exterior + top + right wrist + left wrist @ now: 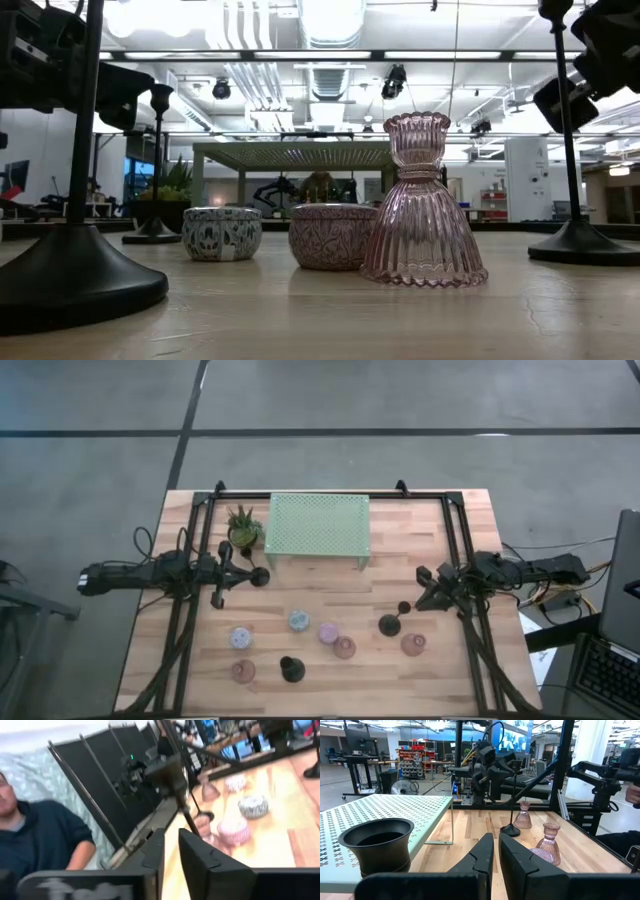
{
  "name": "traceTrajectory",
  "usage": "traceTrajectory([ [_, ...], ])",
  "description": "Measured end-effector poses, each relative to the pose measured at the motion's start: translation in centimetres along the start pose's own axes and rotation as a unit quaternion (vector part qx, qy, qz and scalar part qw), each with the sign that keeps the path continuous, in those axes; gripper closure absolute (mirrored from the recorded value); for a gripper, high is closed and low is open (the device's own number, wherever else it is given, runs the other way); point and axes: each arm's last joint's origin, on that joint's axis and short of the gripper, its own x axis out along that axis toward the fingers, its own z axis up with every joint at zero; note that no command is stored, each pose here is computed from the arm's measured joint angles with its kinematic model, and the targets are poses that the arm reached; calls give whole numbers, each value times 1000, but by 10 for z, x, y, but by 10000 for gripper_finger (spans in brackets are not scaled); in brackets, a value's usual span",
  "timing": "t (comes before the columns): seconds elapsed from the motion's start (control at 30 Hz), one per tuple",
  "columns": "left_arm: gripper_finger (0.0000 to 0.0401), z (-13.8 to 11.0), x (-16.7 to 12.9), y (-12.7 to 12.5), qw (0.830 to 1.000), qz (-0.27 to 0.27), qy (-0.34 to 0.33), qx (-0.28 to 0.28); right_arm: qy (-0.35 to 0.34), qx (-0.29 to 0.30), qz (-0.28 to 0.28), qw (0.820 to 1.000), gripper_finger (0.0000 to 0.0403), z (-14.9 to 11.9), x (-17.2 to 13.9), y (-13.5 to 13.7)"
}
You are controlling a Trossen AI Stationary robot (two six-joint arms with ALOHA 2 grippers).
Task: Pick & Place candle stick holders
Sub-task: Put the right black candle holder on the shelf
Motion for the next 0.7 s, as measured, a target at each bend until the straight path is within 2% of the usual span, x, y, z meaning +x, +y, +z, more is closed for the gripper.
traceTrajectory([
  [0.4, 366, 0, 0, 0, 1000, 0, 0, 0, 26, -42, -52, 997, 255, -8, 9, -4],
  [0.6, 366, 0, 0, 0, 1000, 0, 1, 0, 6, -73, -25, 997, 241, -4, 13, 1],
  [0.7, 366, 0, 0, 0, 1000, 0, 0, 0, -1, -94, -47, 994, 241, -4, 15, 0],
])
